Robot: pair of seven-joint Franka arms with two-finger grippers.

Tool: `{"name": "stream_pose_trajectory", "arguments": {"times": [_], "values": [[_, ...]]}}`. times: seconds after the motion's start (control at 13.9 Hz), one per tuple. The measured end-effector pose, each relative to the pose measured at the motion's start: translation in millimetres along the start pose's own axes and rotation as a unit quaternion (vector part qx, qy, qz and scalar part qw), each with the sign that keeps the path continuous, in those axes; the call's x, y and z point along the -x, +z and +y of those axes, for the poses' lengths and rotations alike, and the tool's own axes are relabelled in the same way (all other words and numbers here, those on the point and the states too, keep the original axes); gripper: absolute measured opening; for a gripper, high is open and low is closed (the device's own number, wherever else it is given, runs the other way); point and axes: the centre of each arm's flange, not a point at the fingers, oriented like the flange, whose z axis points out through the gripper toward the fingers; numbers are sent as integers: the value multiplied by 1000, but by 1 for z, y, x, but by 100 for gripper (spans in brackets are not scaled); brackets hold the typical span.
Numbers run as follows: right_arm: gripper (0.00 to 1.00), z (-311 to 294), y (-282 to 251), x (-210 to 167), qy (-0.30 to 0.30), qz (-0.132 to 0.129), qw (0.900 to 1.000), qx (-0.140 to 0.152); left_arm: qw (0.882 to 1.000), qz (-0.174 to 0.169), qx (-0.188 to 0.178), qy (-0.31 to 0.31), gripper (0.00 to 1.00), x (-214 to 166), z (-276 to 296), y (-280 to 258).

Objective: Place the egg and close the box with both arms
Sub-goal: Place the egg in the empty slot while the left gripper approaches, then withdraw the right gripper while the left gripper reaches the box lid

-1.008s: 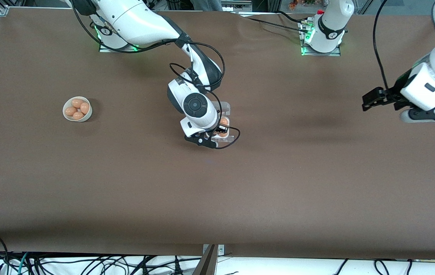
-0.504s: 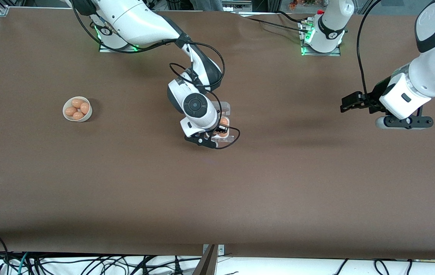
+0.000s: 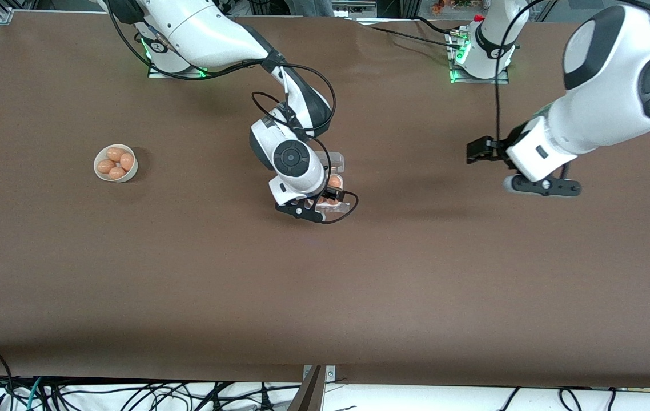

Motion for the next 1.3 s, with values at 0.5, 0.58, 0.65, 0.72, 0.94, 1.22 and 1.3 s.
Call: {"name": "stream_pose_trajectory", "arguments": {"times": [0.5,0.58,0.65,0.72,0.94,1.22,1.3], "values": [[100,35,-61,-71,10,32,999,-31,988,-84,84,-99,54,-10,48,58],[100,46,-72,-83,13,33,999,-30,987,-91,78,-104,42,-7,60,66],[100,55,-82,-91,12,32,999,-26,987,-98,72,-100,30,-2,75,74],[100,65,-92,-99,5,31,999,-20,988,-105,65,-91,22,4,92,83],[100,98,-128,-121,-31,33,999,1,988,-134,42,-63,1,23,140,122],[100,174,-185,-150,-69,33,997,5,979,-187,52,-57,1,32,174,173],[100,203,-201,-156,-84,32,996,5,976,-201,56,-58,1,33,179,186]]}}
